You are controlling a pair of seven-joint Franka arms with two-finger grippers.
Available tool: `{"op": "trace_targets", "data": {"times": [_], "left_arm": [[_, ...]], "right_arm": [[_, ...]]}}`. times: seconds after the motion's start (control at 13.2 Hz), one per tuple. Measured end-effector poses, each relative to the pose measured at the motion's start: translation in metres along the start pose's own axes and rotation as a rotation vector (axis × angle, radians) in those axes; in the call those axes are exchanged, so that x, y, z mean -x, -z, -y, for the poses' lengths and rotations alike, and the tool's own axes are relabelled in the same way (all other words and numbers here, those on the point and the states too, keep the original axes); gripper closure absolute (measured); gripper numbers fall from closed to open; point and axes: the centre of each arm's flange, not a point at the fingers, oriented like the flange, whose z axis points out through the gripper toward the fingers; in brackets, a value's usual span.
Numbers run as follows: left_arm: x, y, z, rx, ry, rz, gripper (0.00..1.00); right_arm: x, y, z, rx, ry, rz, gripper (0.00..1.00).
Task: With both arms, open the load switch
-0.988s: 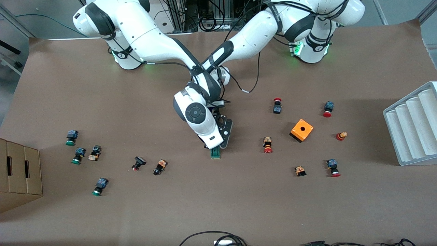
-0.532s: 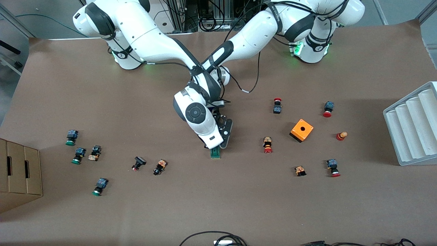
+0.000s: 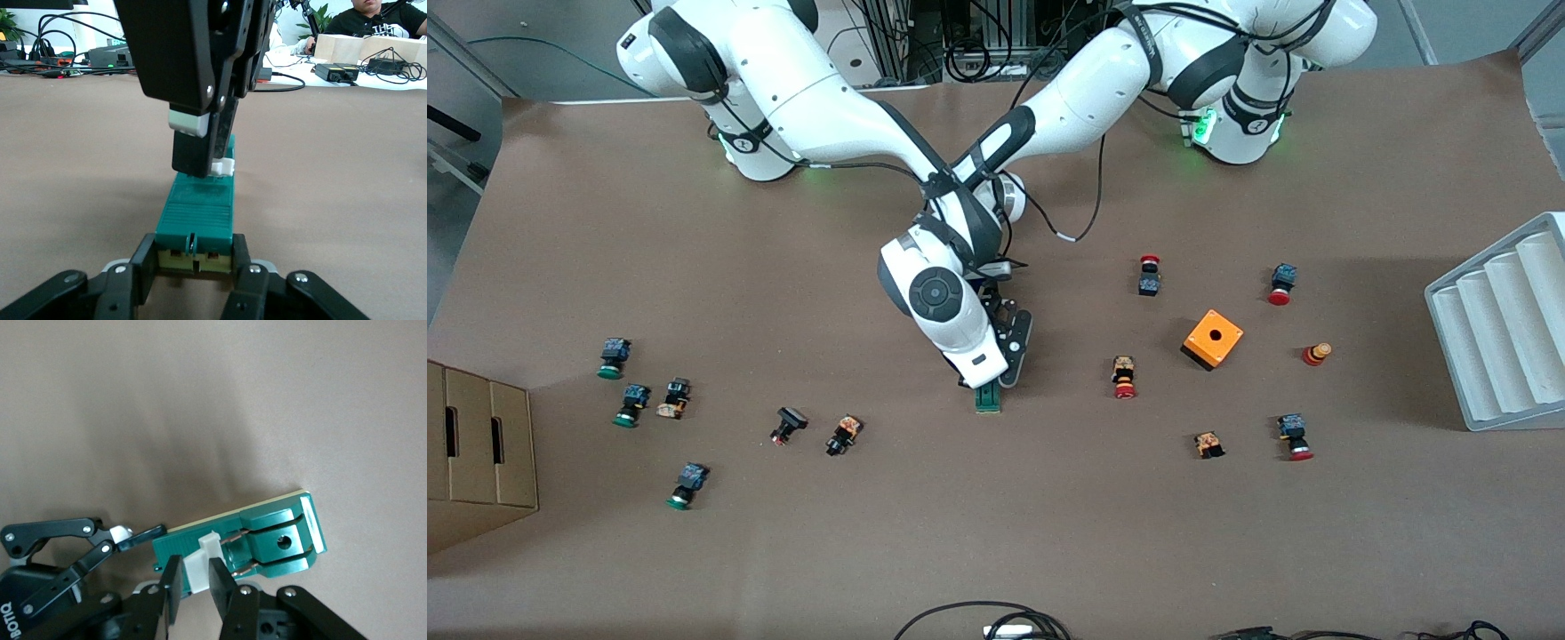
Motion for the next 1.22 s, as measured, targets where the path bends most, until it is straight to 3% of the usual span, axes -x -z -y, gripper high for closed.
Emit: {"op": "trace_targets", "data": {"times": [0.99, 1.22], "left_arm": [[0.000, 0.000, 0.000, 0.000, 0.000, 0.000, 0.51], [0.000, 0.000, 0.000, 0.000, 0.000, 0.000, 0.51]], "right_arm": [[0.001, 0.006, -0.003, 0.002, -0.004, -0.004, 0.70], [0.003, 0.021, -0.009, 0.003, -0.013, -0.013, 0.44]]}}
